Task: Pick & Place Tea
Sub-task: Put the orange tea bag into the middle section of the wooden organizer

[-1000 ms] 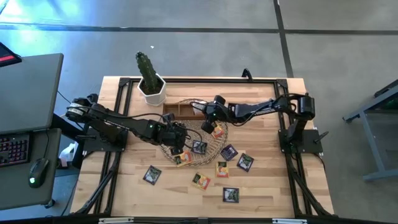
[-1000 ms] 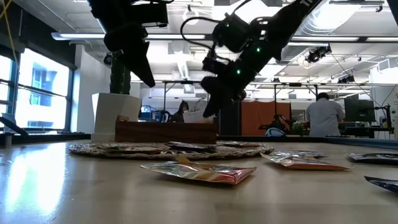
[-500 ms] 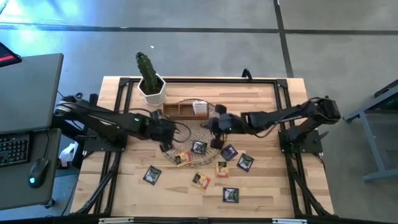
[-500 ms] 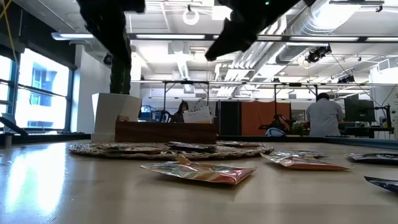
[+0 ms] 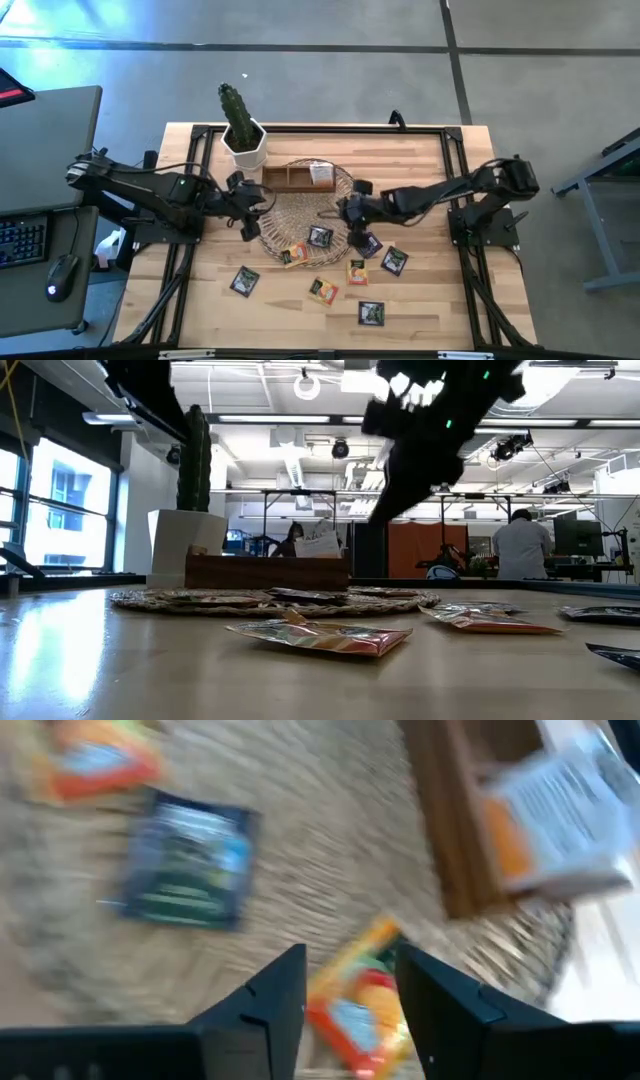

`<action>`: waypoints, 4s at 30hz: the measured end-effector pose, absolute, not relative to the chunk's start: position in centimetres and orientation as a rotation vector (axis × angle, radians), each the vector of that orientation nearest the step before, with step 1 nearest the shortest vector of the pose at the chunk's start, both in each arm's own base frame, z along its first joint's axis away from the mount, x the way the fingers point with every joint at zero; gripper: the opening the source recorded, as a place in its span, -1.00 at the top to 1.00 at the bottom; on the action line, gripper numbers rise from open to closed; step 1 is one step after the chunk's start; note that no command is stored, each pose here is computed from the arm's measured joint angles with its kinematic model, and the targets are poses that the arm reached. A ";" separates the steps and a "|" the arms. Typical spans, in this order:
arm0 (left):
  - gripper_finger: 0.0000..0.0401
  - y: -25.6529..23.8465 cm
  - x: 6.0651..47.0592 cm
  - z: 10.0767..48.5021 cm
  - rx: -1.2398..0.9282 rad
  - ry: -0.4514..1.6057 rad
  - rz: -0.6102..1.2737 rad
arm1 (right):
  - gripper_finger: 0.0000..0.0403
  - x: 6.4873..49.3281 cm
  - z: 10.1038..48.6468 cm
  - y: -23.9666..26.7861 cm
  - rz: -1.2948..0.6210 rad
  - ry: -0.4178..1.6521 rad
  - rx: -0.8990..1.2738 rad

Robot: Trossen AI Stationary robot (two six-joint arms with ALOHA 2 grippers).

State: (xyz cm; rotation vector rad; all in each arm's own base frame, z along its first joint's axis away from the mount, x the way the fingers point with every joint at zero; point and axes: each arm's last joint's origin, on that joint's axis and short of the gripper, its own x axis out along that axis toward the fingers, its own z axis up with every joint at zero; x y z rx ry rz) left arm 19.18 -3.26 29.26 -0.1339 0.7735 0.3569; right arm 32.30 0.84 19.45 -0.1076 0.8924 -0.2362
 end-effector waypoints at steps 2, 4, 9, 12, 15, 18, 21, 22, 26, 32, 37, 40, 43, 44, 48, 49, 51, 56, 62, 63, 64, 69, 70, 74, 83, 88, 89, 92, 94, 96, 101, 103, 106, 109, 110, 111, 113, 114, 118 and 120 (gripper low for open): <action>0.30 -3.3 19.2 29.0 -0.137 0.772 0.359 | 0.20 32.2 19.1 -1.2 -0.281 0.909 -0.077; 0.30 -3.2 19.2 28.5 -0.130 0.782 0.364 | 0.18 32.1 18.8 -3.3 -0.302 0.920 -0.022; 0.30 -3.2 19.1 27.6 -0.115 0.799 0.375 | 0.22 32.1 17.4 -7.5 -0.306 0.935 0.106; 0.30 -3.2 19.0 27.1 -0.110 0.813 0.379 | 0.27 32.4 16.3 -8.6 -0.237 0.934 0.178; 0.30 -3.2 18.9 26.7 -0.109 0.828 0.384 | 0.30 32.6 14.8 -9.0 -0.193 0.967 0.211; 0.30 -3.2 18.9 26.5 -0.110 0.832 0.383 | 0.31 32.7 13.7 -9.1 -0.193 1.007 0.199; 0.30 -3.2 18.9 26.5 -0.131 0.828 0.392 | 0.31 32.8 12.9 -9.1 -0.188 1.028 0.199; 0.30 -3.2 18.9 26.5 -0.138 0.826 0.395 | 0.30 32.8 12.8 -9.1 -0.193 1.034 0.192; 0.30 -3.2 18.9 26.5 -0.158 0.824 0.404 | 0.35 32.8 12.6 -9.1 -0.230 1.054 0.146; 0.30 -3.2 18.9 26.5 -0.162 0.825 0.404 | 0.76 32.8 12.3 -9.0 -0.245 1.075 0.130; 0.30 -3.2 18.9 26.5 -0.163 0.823 0.409 | 0.92 32.8 12.1 -8.9 -0.235 1.083 0.135; 0.30 -3.1 18.9 26.5 -0.177 0.820 0.416 | 0.91 32.7 12.5 -8.7 -0.228 1.084 0.135; 0.30 -3.1 18.9 26.5 -0.180 0.822 0.418 | 0.98 32.4 13.5 -8.0 -0.228 1.075 0.112; 0.30 -3.1 18.9 26.5 -0.180 0.821 0.418 | 0.98 32.4 13.9 -7.8 -0.221 1.061 0.108; 0.30 -3.1 18.9 26.5 -0.180 0.819 0.420 | 0.98 32.8 15.9 -6.5 -0.196 0.967 0.083; 0.30 -3.1 18.9 26.5 -0.180 0.819 0.420 | 0.99 33.0 16.1 -6.1 -0.192 0.949 0.072; 0.30 -3.1 18.9 26.5 -0.180 0.819 0.420 | 0.98 33.2 16.2 -5.5 -0.194 0.937 0.049; 0.30 -3.1 18.9 26.5 -0.182 0.819 0.420 | 0.97 33.1 16.0 -4.4 -0.171 0.972 0.003; 0.30 -3.1 18.9 26.5 -0.184 0.817 0.421 | 0.82 33.0 16.0 -4.7 -0.140 0.982 -0.022; 0.30 -3.1 18.9 26.5 -0.188 0.816 0.423 | 0.76 32.9 15.9 -4.8 -0.140 0.994 -0.018; 0.30 -3.1 18.9 26.5 -0.196 0.815 0.427 | 0.69 32.8 15.8 -4.9 -0.143 1.009 -0.015; 0.30 -3.1 18.9 26.5 -0.228 0.807 0.441 | 0.34 32.5 15.2 -5.4 -0.166 1.054 -0.004; 0.30 -3.1 18.9 26.5 -0.229 0.807 0.441 | 0.27 32.6 14.9 -5.6 -0.175 1.063 -0.004; 0.30 -3.1 18.9 26.5 -0.229 0.806 0.441 | 0.10 32.8 13.5 -6.1 -0.179 1.093 0.017; 0.30 -3.1 18.9 26.5 -0.229 0.807 0.441 | 0.37 33.0 11.2 -7.2 -0.174 1.138 0.152; 0.30 -3.1 18.9 26.5 -0.229 0.807 0.441 | 0.91 32.8 11.2 -7.4 -0.123 1.141 0.214; 0.30 -3.1 18.9 26.5 -0.229 0.807 0.441 | 0.95 32.8 11.2 -7.4 -0.122 1.142 0.214; 0.30 -3.1 18.9 26.5 -0.229 0.807 0.441 | 0.90 32.8 11.2 -7.3 -0.124 1.144 0.217; 0.30 -3.1 18.9 26.5 -0.229 0.807 0.441 | 0.91 32.9 11.2 -7.1 -0.127 1.144 0.205; 0.30 -3.1 18.9 26.5 -0.229 0.807 0.441 | 0.96 32.8 11.6 -6.9 -0.133 1.137 0.193; 0.30 -3.2 18.9 26.5 -0.240 0.807 0.436 | 0.90 32.4 13.4 -6.4 -0.153 1.107 0.143; 0.30 -3.2 19.0 26.5 -0.251 0.803 0.427 | 0.84 32.3 14.0 -6.3 -0.155 1.096 0.096; 0.30 -3.3 19.2 26.7 -0.263 0.782 0.418 | 0.72 32.4 14.5 -6.1 -0.147 1.077 0.036; 0.30 -3.3 19.4 26.9 -0.279 0.749 0.406 | 0.58 32.4 14.4 -6.0 -0.122 1.083 -0.004; 0.30 -3.4 19.5 27.0 -0.280 0.744 0.397 | 0.53 32.4 14.4 -6.0 -0.111 1.083 -0.024; 0.30 -3.4 19.5 27.0 -0.278 0.744 0.391 | 0.48 32.5 14.5 -6.0 -0.098 1.078 -0.047; 0.30 -3.4 19.5 27.0 -0.277 0.746 0.391 | 0.38 32.5 14.6 -6.1 -0.076 1.073 -0.098; 0.30 -3.4 19.5 27.0 -0.277 0.746 0.391 | 0.34 32.5 14.6 -6.2 -0.064 1.075 -0.122; 0.30 -3.4 19.5 27.0 -0.277 0.746 0.391 | 0.18 32.4 14.6 -6.9 -0.023 1.068 -0.197; 0.30 -3.4 19.5 27.0 -0.277 0.746 0.391 | 0.12 32.5 14.7 -7.5 -0.019 1.052 -0.227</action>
